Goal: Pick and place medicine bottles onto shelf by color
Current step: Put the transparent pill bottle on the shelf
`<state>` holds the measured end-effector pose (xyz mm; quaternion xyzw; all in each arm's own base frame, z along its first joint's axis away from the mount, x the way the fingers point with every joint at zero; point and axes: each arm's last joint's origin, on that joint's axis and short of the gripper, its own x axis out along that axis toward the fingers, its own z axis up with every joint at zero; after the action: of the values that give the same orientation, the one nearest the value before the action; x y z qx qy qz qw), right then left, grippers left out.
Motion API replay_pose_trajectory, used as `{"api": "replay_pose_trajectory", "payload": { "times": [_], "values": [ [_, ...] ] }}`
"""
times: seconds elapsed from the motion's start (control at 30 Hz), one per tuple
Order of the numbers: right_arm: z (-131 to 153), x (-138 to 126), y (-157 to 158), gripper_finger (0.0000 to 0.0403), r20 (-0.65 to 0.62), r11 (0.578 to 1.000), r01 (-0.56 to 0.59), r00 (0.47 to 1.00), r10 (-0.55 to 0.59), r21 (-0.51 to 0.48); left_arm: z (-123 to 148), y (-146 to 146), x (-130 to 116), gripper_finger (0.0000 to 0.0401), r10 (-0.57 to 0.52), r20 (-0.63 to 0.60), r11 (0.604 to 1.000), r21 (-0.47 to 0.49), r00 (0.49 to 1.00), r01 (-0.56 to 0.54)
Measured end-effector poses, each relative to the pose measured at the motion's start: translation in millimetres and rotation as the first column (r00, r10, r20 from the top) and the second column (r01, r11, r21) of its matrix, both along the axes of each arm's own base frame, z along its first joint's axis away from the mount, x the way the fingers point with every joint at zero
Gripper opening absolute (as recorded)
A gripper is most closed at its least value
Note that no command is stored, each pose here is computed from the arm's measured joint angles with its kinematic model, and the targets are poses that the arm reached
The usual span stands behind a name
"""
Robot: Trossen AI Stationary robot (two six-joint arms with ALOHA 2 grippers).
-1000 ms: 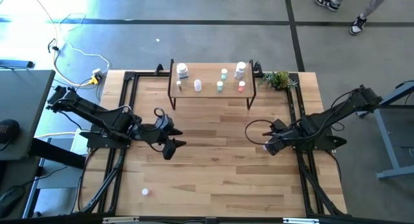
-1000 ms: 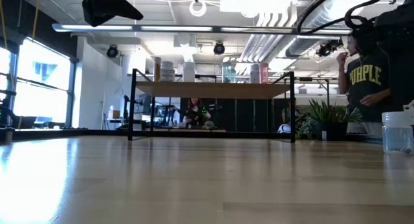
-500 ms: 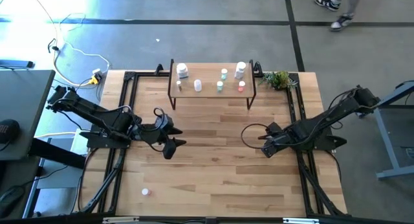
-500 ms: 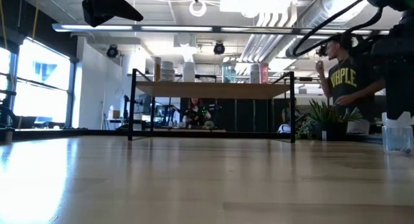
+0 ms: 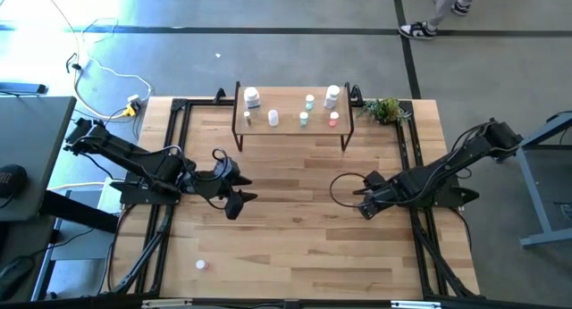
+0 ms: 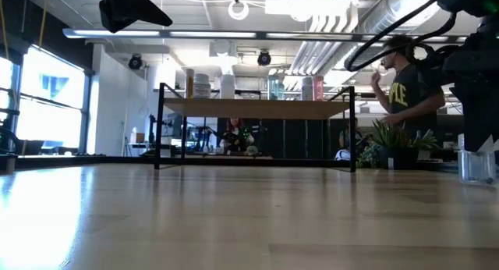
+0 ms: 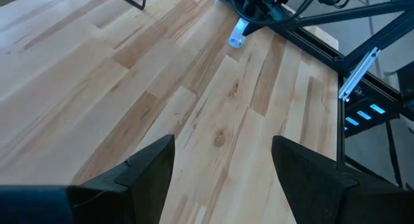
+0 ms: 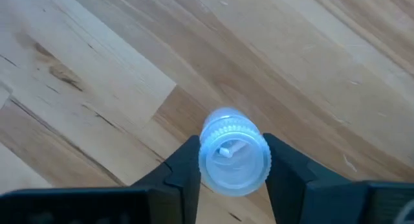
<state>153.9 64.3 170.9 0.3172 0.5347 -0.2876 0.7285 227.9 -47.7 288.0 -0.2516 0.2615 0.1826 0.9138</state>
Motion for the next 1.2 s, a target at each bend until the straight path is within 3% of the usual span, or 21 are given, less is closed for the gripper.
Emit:
{"api": "replay_pose_trajectory", "payload": {
  "times": [0.33,0.47,0.9,1.2],
  "values": [
    [1,2,3,0.0127,0.009,0.998,-0.019,1.000,0.018,0.068,0,0,0,0.0248,-0.005,-0.002,1.000,0.006,1.000,0.005],
    [14,10,7,0.0122,0.057,0.995,-0.065,0.997,0.060,0.082,0,0,0,0.0248,-0.005,-0.001,1.000,0.006,1.000,0.005],
    [70,34,12,0.0120,0.250,0.990,-0.138,0.959,0.132,0.005,0,0,0,0.0248,-0.007,-0.001,1.000,0.004,1.000,0.007],
    [112,51,-6,0.0120,0.359,0.984,-0.156,0.916,0.176,-0.084,-3,3,-3,0.0248,0.013,-0.047,1.000,0.028,0.999,-0.012]
  ]
}}
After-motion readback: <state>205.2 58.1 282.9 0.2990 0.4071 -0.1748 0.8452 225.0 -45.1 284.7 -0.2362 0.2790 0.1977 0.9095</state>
